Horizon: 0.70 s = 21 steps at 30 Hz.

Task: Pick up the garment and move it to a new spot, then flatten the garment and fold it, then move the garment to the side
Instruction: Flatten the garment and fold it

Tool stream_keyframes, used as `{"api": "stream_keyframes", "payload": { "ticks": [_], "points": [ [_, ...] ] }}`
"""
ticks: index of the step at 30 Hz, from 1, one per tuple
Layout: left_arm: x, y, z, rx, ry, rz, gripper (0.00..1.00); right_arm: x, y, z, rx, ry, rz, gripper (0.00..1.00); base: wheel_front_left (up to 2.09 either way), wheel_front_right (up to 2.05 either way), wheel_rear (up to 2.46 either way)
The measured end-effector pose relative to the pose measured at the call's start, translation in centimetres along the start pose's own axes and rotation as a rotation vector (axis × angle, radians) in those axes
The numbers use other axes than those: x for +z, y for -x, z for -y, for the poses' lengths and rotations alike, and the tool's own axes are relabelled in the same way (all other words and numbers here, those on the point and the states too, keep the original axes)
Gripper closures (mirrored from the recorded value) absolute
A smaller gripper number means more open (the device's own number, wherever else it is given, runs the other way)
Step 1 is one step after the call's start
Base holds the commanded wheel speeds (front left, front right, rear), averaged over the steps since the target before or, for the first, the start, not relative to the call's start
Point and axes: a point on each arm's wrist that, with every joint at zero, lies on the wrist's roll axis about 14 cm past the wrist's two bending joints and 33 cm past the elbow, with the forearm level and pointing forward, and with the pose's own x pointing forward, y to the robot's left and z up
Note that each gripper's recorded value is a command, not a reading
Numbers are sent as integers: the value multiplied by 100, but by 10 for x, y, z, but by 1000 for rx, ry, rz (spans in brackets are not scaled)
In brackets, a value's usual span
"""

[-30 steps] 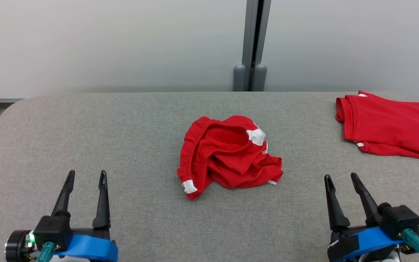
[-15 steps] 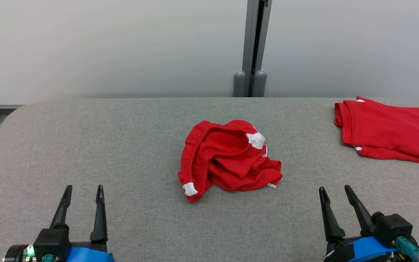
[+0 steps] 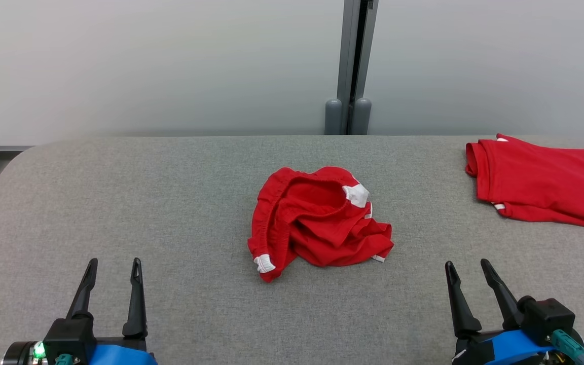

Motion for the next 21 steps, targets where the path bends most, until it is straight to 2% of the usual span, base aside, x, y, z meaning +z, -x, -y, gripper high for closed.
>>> {"api": "stream_keyframes", "payload": {
  "ticks": [11,21],
  "points": [
    [-1,3,0,8,4,-3,0,-5,-5,-7,26,19,-17,0,0,0,0],
    [-2,-2,-2,22,14,-7,0,9,-54,-38,140,66,9,0,0,0,0]
  ]
}}
